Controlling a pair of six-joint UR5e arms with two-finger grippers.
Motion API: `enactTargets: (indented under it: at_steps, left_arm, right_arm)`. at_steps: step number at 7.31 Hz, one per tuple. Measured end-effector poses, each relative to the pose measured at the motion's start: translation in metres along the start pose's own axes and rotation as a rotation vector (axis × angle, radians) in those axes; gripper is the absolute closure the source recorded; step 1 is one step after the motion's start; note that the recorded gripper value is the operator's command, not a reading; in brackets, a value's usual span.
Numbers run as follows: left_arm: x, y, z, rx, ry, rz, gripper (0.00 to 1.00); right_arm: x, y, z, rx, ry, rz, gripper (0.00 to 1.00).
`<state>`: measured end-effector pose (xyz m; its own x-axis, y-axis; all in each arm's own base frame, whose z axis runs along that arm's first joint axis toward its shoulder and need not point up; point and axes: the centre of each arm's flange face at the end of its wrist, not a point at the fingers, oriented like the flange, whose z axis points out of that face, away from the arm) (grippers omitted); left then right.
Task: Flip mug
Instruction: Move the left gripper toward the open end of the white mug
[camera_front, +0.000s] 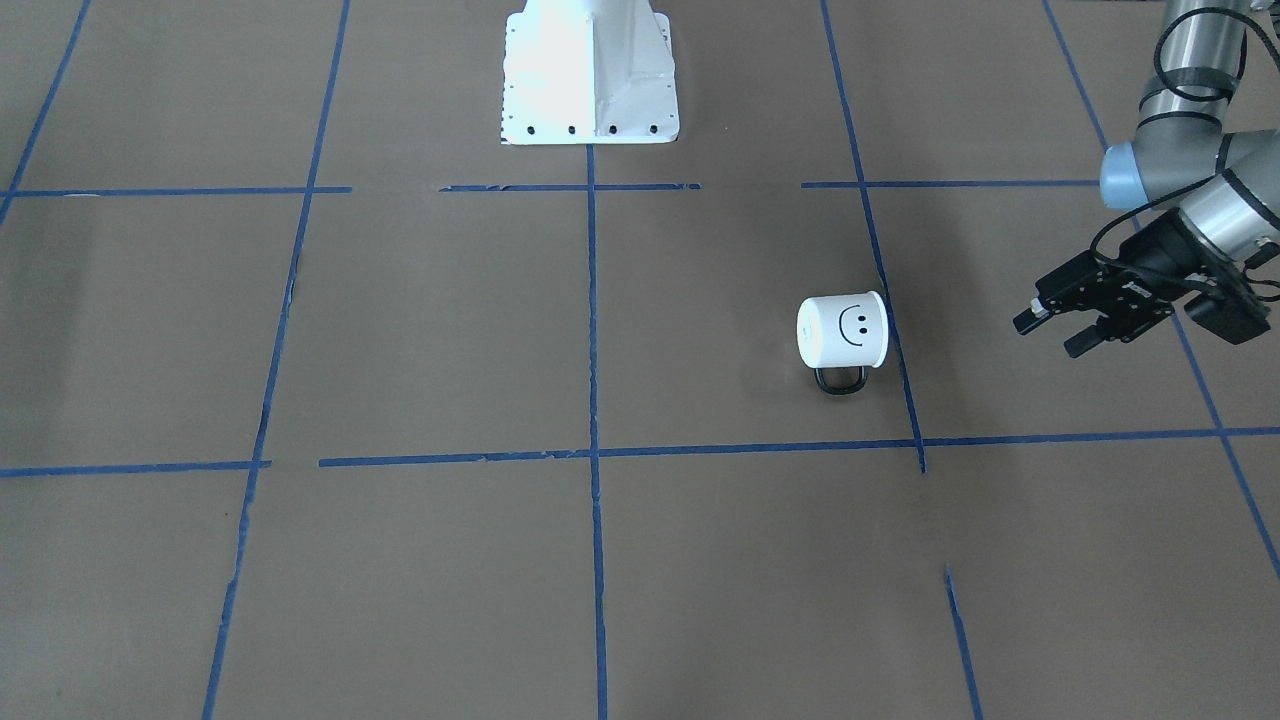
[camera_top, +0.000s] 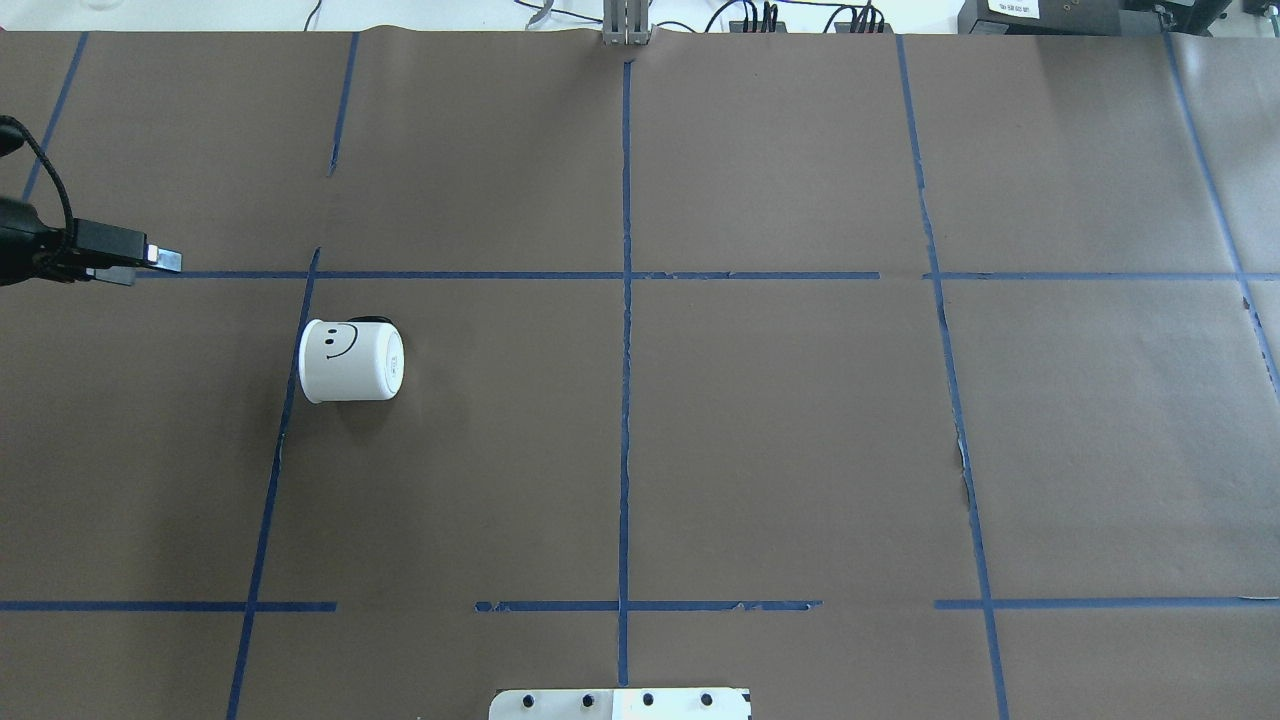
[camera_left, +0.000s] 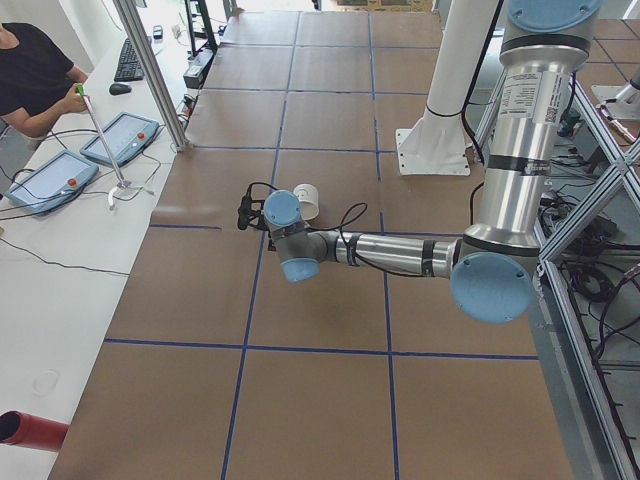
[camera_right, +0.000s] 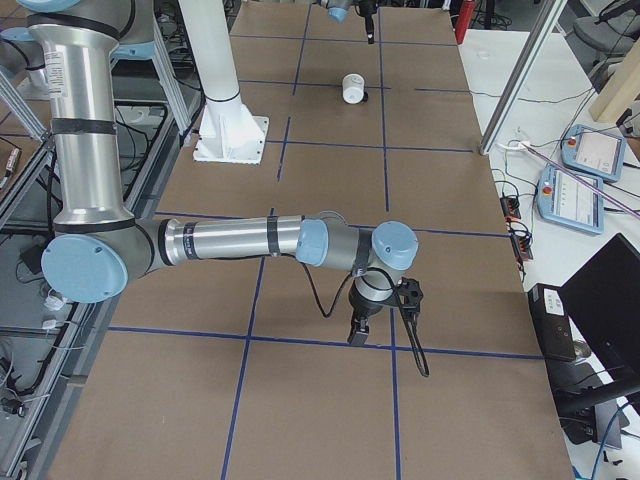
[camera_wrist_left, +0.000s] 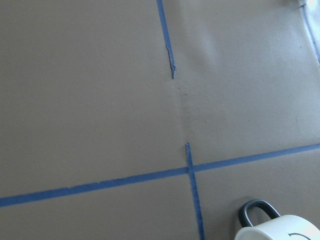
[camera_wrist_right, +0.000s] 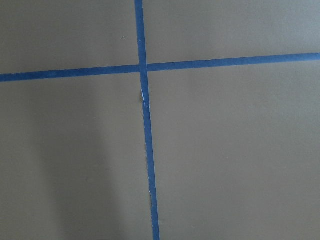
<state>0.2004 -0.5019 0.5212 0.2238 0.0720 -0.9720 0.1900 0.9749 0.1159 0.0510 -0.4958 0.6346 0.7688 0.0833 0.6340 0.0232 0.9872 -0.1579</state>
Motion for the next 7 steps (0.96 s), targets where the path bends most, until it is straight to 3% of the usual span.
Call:
enactTargets:
  at_steps: [4, 7]
  left_arm:
    - [0.05, 0.013, 0.048, 0.017, 0.153, -0.298, 0.0]
    - [0.072, 0.035, 0.088, 0.014, 0.194, -0.362, 0.0]
  right_arm:
    - [0.0, 0.0, 0.0, 0.0, 0.0, 0.0, 0.0]
    - [0.0, 0.0, 0.0, 0.0, 0.0, 0.0, 0.0]
